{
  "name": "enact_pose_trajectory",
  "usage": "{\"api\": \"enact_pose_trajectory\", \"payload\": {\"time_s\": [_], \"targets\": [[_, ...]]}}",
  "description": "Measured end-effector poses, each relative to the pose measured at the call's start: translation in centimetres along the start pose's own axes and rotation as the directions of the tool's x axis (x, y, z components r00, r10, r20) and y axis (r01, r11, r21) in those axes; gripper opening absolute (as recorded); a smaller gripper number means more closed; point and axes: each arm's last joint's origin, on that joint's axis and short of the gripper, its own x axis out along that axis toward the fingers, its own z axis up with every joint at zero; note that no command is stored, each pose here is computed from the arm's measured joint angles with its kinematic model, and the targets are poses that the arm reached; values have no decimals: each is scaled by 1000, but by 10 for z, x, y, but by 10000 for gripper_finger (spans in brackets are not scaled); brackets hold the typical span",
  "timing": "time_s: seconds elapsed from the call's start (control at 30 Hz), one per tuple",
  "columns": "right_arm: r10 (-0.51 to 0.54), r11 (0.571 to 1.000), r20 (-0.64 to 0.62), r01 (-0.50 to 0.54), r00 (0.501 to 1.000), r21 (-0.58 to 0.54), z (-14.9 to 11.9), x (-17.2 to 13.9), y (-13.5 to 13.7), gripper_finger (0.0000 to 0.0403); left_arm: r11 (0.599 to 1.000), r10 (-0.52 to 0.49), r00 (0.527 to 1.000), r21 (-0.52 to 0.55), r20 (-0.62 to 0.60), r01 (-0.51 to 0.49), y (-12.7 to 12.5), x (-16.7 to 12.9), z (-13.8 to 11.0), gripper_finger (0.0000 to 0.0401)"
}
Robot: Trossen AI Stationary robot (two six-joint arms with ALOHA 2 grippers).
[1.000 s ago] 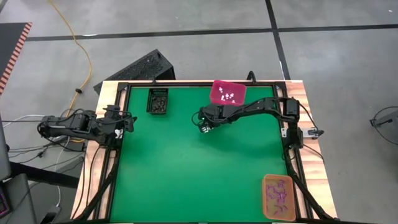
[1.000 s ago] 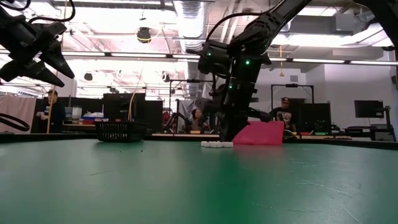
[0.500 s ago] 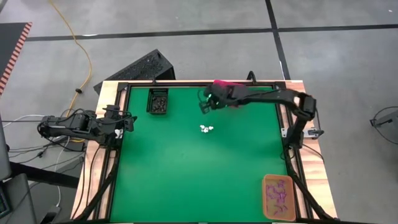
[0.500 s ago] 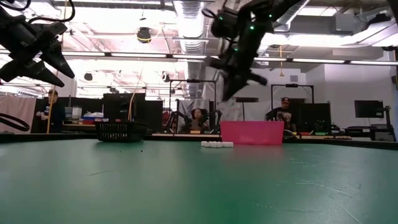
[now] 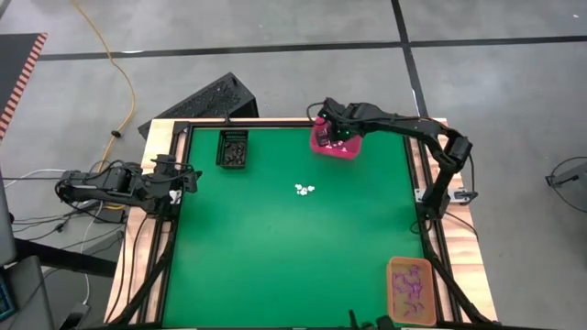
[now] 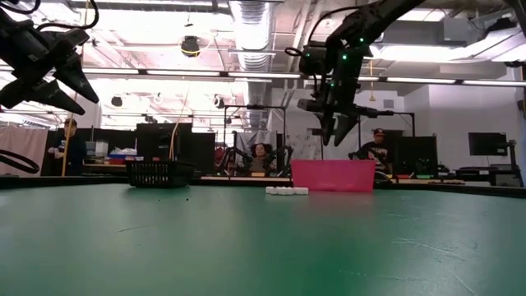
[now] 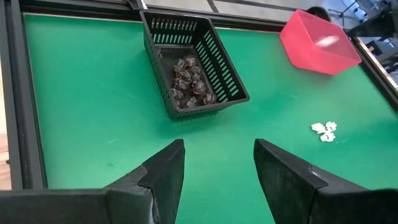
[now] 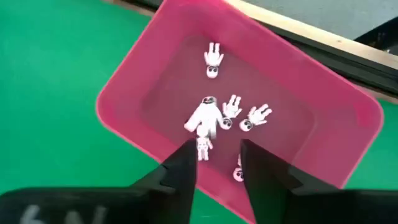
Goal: Sort Halloween decoration
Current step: Put the white skeleton toy into the pink bin
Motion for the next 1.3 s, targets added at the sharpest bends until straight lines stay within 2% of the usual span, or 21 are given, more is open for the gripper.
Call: {"api": "enact_pose_trajectory", "payload": {"time_s": [0.17, 0.23, 0.3, 0.37, 0.47, 0.6, 0.67, 0.73, 0.83, 1.0, 1.17, 1.3], "targets": [[1, 1000, 10, -1, 1000, 9, 4, 1, -3, 197, 1000, 2, 1000, 4, -1, -2, 0, 0, 0, 183], [43, 999, 12, -43, 999, -8, 4, 1, 0, 206, 1000, 7, 1000, 8, -1, -7, 1, 0, 0, 183], [123, 989, -7, -123, 992, -80, 0, -2, 11, 207, 1000, 12, 1000, 13, -4, -12, 1, 0, -1, 183], [212, 957, -40, -216, 976, -195, -9, -6, 26, 205, 1000, 14, 1000, 15, -4, -14, 2, 0, -1, 183], [300, 857, -129, -327, 945, -398, -33, -16, 51, 197, 1000, 14, 1000, 15, -4, -14, 2, 0, -1, 183], [328, 668, -214, -387, 920, -635, -75, -21, 78, 189, 1000, 13, 1000, 14, -3, -13, 2, 0, -1, 183], [316, 574, -250, -394, 915, -718, -94, -19, 84, 188, 1000, 12, 1000, 13, -3, -12, 1, 0, -1, 183], [325, 514, -260, -401, 909, -758, -108, -14, 89, 187, 1000, 12, 1000, 13, -3, -12, 1, 0, -1, 183], [334, 488, -265, -406, 904, -773, -116, -8, 92, 188, 1000, 11, 1000, 13, -3, -11, 1, 0, 0, 183], [358, 476, -251, -407, 899, -779, -112, 12, 93, 190, 1000, 12, 1000, 10, -2, -12, 1, 0, 0, 183], [367, 433, -273, -423, 889, -796, -113, 24, 97, 189, 1000, 10, 1000, 7, -9, -10, 1, 0, -1, 183], [366, 423, -271, -419, 890, -803, -112, 36, 99, 189, 1000, 10, 1000, 5, -11, -9, 1, 0, -1, 183]]}}
